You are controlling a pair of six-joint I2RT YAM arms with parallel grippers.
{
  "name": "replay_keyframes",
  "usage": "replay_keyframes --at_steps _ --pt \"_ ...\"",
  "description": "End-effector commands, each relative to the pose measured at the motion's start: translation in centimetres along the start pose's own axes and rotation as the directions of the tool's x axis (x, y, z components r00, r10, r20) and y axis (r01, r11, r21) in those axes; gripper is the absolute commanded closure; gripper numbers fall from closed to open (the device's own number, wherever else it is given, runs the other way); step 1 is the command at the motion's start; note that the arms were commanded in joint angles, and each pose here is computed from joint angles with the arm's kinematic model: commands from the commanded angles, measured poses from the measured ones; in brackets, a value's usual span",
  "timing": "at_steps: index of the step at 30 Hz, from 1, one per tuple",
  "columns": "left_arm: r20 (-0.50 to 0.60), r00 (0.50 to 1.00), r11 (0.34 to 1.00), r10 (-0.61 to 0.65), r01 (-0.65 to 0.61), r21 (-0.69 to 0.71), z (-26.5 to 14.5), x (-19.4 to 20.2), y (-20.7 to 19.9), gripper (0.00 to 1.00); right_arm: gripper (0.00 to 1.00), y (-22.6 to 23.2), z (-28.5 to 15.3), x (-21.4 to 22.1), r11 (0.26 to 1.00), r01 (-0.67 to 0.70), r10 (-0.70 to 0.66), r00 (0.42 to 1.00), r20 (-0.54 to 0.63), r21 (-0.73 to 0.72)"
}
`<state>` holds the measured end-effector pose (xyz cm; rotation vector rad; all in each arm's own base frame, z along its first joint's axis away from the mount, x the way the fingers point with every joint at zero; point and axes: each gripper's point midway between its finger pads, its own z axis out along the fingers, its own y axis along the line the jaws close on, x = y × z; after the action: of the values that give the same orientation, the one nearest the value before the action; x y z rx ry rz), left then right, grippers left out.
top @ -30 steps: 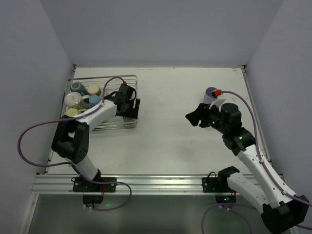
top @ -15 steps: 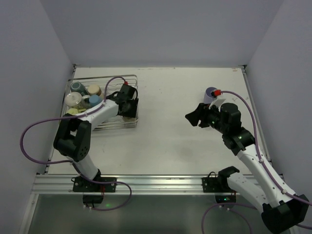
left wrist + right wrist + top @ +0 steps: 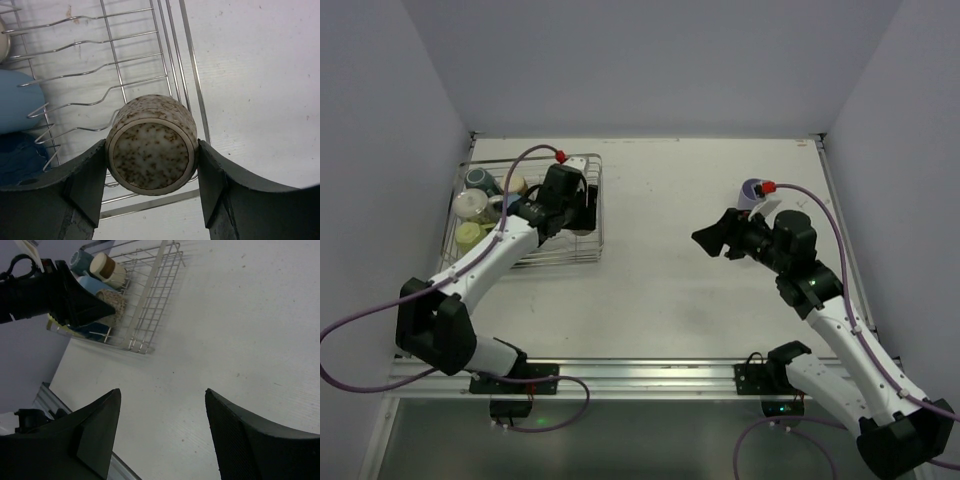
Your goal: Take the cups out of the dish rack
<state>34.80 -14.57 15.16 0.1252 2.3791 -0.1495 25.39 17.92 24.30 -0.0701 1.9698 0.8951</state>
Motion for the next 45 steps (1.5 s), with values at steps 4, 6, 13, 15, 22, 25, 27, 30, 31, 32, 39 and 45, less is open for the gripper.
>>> replay_keyframes --at_steps 4,6,13,15,22,25,27,30,31,32,39,45 --pt "0.245 0.964 0.994 -0.103 0.093 0.055 -4.9 -5.4 -0.5 0.88 0.29 5.0 -0.8 -2.2 0.97 -0.063 0.089 0.991 0.104 -0.234" --pt "0.322 0.934 0.98 -0.153 0.102 0.171 -7.3 -6.7 -1.9 0.89 0.3 6.1 -1.4 -2.2 0.949 -0.1 0.139 0.984 0.112 -0.299" --pt "0.304 0.851 0.682 -0.427 0.083 0.727 -15.1 -6.2 -9.7 0.89 0.46 10.2 -2.5 -1.1 0.852 -0.091 0.202 0.966 0.163 -0.516" --pt "0.261 0.847 0.56 -0.463 0.051 0.827 -16.5 -5.0 -11.3 0.89 0.5 11.2 -2.5 -0.3 0.835 -0.087 0.203 0.967 0.157 -0.544" --pt "0.102 0.819 0.329 -0.565 0.111 0.938 -19.2 -3.1 -12.7 0.9 0.53 14.3 -1.6 0.9 0.794 -0.012 0.13 0.98 0.152 -0.608" --pt "0.054 0.812 0.269 -0.581 0.129 0.955 -20.2 -2.9 -13.1 0.9 0.51 15.6 -0.7 1.1 0.799 0.019 0.075 0.989 0.131 -0.601" --pt "0.049 0.808 0.256 -0.587 0.128 0.958 -20.6 -2.8 -13.2 0.9 0.49 15.8 -0.2 1.4 0.803 0.028 0.06 0.99 0.127 -0.596" --pt "0.032 0.811 0.23 -0.584 0.127 0.965 -21.1 -2.6 -13.5 0.9 0.48 16.5 -0.1 1.4 0.794 0.041 0.051 0.99 0.134 -0.607" --pt "0.022 0.814 0.221 -0.58 0.131 0.966 -21.2 -2.4 -13.7 0.9 0.48 17.0 -0.1 1.4 0.784 0.055 0.038 0.99 0.136 -0.618" --pt "0.019 0.815 0.219 -0.58 0.133 0.967 -21.2 -2.4 -13.8 0.9 0.48 17.2 -0.1 1.4 0.779 0.06 0.031 0.991 0.133 -0.624" --pt "-0.015 0.818 0.203 -0.575 0.16 0.966 -21.1 -1.5 -14.4 0.9 0.49 18.0 0.5 1.1 0.788 0.12 -0.029 0.987 0.159 -0.603" --pt "-0.048 0.825 0.184 -0.564 0.182 0.966 -21.0 -1.0 -15.3 0.89 0.52 18.3 1.4 1.6 0.783 0.126 -0.052 0.989 0.138 -0.609"
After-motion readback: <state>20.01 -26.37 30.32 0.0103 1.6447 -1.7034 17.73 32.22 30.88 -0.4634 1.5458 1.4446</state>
